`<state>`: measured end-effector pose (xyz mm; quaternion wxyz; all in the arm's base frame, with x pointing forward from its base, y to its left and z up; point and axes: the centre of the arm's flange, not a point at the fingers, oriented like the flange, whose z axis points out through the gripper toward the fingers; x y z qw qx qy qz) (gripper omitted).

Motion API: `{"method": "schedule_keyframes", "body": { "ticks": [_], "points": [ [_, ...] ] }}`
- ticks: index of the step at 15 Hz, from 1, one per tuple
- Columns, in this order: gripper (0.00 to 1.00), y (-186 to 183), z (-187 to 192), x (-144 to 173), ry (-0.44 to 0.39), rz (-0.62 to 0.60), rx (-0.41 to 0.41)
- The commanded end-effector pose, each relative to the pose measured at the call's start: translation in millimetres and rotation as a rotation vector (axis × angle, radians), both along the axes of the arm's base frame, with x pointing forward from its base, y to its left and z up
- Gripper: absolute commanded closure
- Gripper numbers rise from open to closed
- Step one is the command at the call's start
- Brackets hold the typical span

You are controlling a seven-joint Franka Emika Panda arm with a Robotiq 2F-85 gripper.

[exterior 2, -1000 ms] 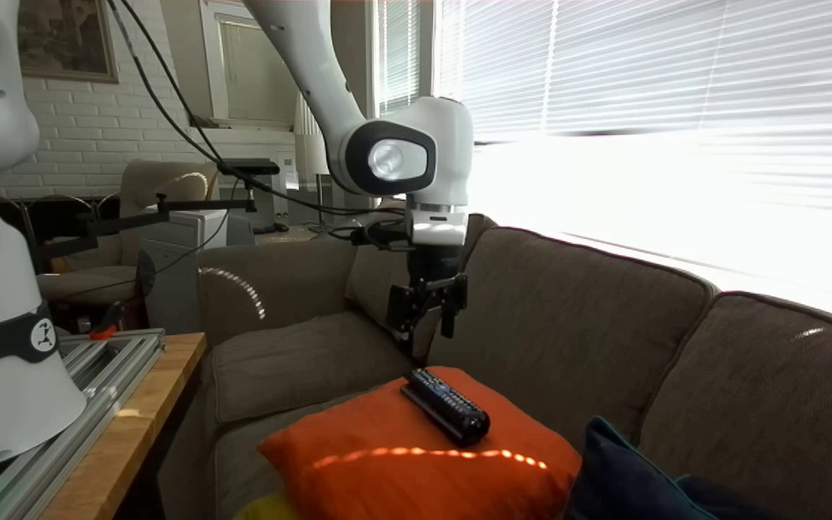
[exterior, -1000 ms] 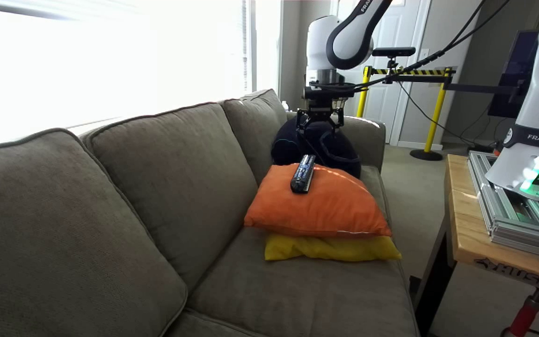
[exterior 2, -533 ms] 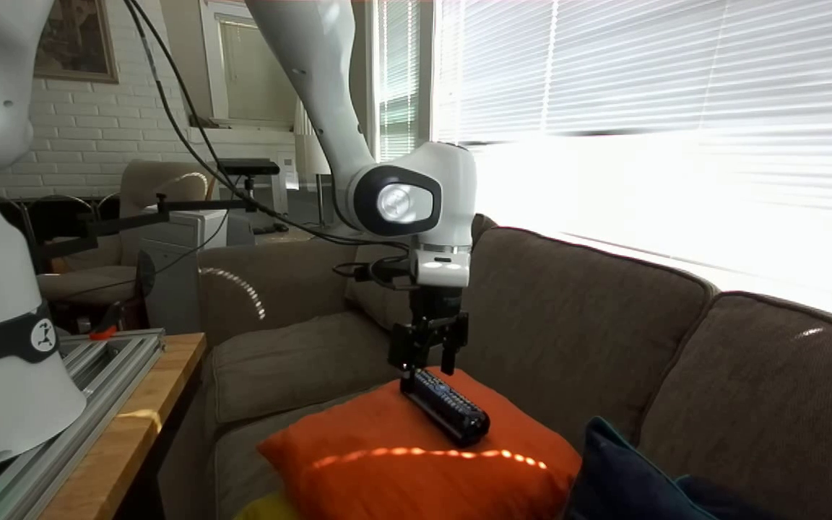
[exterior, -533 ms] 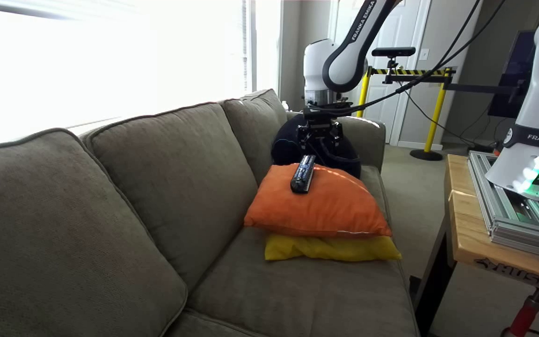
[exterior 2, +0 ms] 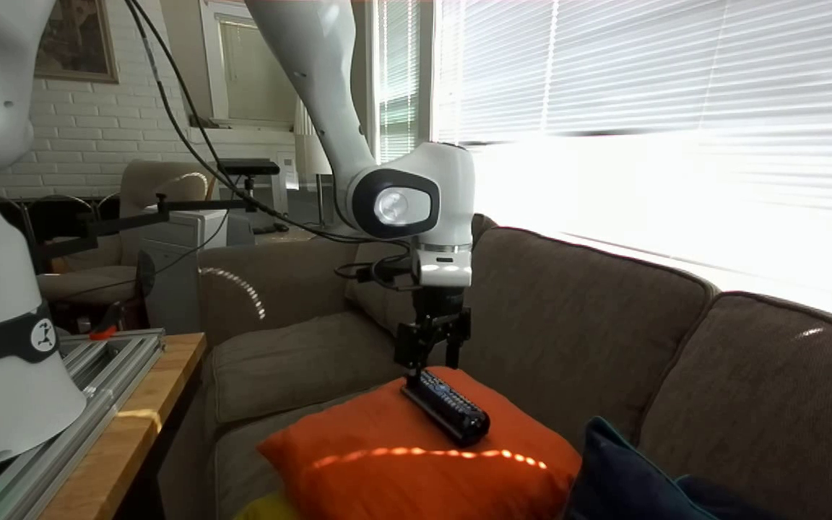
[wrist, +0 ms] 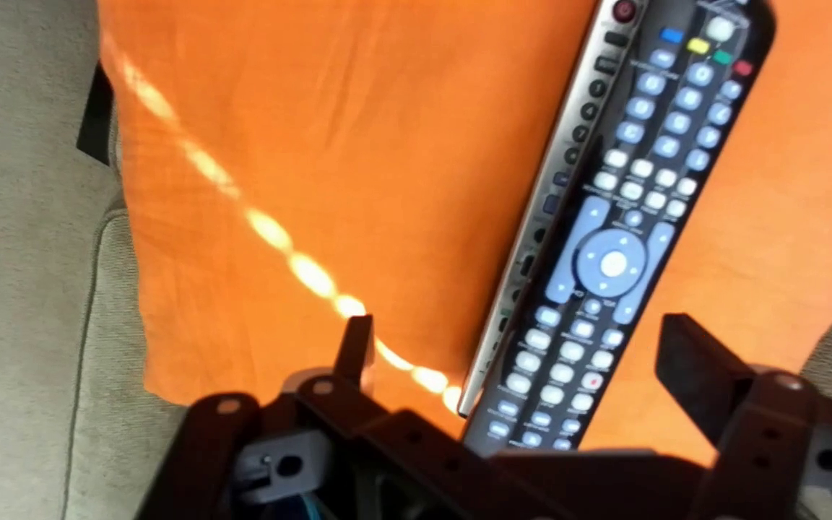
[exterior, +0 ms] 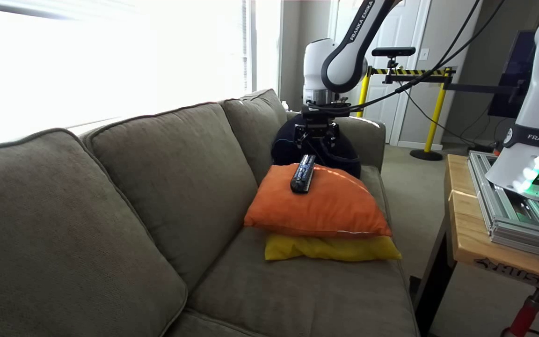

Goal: Rotate the remote control on top to the left.

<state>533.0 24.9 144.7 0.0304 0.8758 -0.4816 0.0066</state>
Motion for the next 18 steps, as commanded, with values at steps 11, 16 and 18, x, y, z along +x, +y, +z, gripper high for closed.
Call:
{"method": "schedule_keyframes", "body": {
  "ticks": [11,16,18],
  "points": [
    [0.00,25,-31,4,-0.110,0.079,0.092],
    [0.00,18,-42,10,-0.167,0.073,0.092],
    [0.00,17,-47,12,-0.188,0.070,0.103]
  ]
}}
